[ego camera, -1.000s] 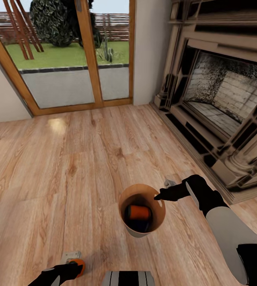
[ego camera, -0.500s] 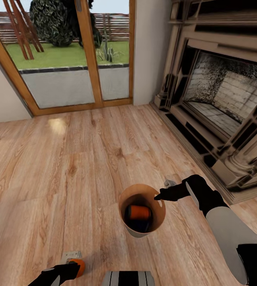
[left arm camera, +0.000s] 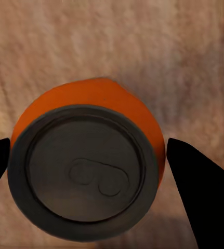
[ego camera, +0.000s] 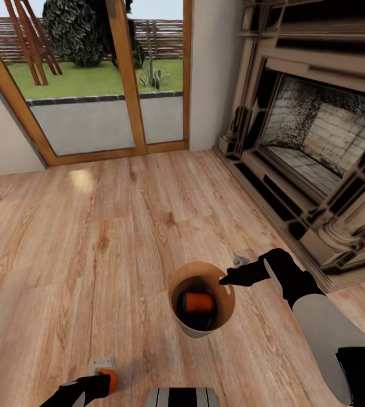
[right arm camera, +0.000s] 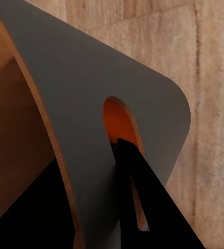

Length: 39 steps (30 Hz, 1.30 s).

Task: Put the three can of soda from the living room inside the tash can in the kitchen.

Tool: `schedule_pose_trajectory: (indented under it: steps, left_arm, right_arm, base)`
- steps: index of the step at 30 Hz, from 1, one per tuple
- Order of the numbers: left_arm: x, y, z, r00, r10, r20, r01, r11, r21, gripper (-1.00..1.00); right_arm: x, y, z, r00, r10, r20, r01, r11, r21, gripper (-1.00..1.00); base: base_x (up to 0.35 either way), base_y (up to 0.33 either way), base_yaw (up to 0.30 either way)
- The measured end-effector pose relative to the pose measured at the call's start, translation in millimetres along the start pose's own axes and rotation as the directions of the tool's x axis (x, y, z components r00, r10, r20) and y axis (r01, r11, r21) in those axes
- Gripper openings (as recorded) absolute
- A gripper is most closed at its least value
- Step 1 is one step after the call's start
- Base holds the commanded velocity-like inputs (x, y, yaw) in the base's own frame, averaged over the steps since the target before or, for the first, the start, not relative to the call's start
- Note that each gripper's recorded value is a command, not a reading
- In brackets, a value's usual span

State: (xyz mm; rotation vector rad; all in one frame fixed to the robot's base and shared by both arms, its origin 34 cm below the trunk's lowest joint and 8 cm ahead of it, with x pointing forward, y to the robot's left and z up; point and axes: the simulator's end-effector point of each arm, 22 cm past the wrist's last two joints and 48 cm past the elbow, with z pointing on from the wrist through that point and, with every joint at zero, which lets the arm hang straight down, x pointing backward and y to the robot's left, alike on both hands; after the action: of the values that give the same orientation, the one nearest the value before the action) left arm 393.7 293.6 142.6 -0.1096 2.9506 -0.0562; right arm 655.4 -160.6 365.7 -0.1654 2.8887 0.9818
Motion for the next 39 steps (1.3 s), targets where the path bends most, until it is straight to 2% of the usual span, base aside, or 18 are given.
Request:
schedule_pose_trajectory:
  steps: [30,34,36,39]
  left_arm:
    - [-32.0,-3.8,-62.3,1.0,0.001,0.007,-0.001,1.0,0.001,-1.0]
    - [-33.5,-6.1,-71.0,1.0,-0.007,-0.012,0.007,1.0,0.021,-1.0]
    - [-28.8,-7.5,-76.2,0.998,-0.021,-0.066,0.023,0.999,0.033,-1.0]
    - [-71.4,-6.4,-88.0,0.999,-0.025,-0.041,0.027,0.999,0.041,-1.0]
  right_arm:
    - [-22.5,36.8,-50.8,1.0,-0.005,-0.005,0.005,1.0,0.006,-1.0]
    - [-25.1,42.7,-57.0,1.0,-0.006,-0.006,0.006,1.0,0.004,-1.0]
    - [-26.4,45.5,-60.1,1.0,-0.006,-0.007,0.006,1.0,0.004,-1.0]
    - [-28.1,48.7,-65.0,1.0,-0.007,-0.008,0.007,1.0,0.006,-1.0]
  base:
    - [0.0,0.0,0.0]
    - [0.0,0.0,0.0]
    - [0.0,0.0,0.0]
    - [0.0,0.0,0.0]
